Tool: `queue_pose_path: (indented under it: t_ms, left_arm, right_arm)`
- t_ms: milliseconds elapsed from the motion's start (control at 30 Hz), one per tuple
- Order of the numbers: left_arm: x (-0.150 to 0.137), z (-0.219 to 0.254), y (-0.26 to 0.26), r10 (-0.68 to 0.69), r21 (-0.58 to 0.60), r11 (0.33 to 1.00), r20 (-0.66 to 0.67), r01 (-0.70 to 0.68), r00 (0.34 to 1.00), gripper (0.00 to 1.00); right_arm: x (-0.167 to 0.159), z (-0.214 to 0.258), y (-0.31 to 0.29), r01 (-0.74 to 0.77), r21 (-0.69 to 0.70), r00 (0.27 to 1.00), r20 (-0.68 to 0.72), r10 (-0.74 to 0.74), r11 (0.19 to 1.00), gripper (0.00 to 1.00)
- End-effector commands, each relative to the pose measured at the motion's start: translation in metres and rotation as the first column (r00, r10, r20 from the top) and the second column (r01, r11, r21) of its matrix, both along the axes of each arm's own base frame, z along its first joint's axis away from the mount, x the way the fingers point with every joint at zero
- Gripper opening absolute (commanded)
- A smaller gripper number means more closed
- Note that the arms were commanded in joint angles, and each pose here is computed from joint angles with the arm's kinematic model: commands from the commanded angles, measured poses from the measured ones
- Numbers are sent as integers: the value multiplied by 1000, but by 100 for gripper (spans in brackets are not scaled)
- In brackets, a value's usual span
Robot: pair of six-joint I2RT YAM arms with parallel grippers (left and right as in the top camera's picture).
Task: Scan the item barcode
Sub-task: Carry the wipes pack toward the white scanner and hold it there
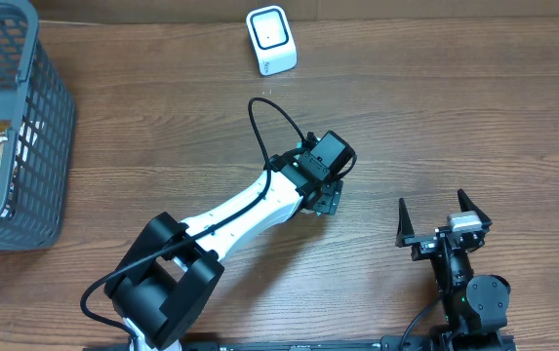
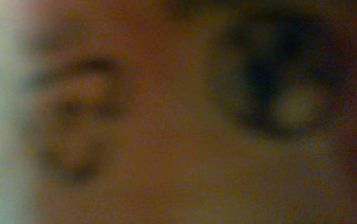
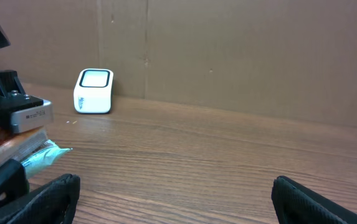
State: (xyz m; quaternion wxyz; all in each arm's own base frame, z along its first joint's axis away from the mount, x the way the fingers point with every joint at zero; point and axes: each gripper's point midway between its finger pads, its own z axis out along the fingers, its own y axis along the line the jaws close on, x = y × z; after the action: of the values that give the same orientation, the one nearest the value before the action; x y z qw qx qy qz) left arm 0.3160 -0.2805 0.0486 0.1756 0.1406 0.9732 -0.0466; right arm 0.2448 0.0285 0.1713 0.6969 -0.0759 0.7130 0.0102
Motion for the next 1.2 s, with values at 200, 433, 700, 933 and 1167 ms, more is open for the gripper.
queue_pose_path:
  t_ms: [200,433,700,933,1167]
  left_arm:
    - [6,22,-8,-9,-16,1000,22,10,1000,100]
    - [16,74,-17,-17,-37,999,56,19,998,100]
    - [15,85,-9,-11,2,1000,53,11,999,100]
    - [16,85,-7,-6,3,1000,50,6,999,87]
    - [22,106,-13,-3,-25,1000,79,5,997,93]
  right_arm:
    - [0,-2,-1,1,-3,1000,5,-1,1000,100]
    - [0,-2,-1,1,-3,1000,5,-1,1000,100]
    - [0,-2,0,0,-3,1000,5,0,1000,100]
    - [0,-2,0,0,-3,1000,5,0,1000,100]
    - [0,-2,-1,1,-3,1000,5,-1,1000,100]
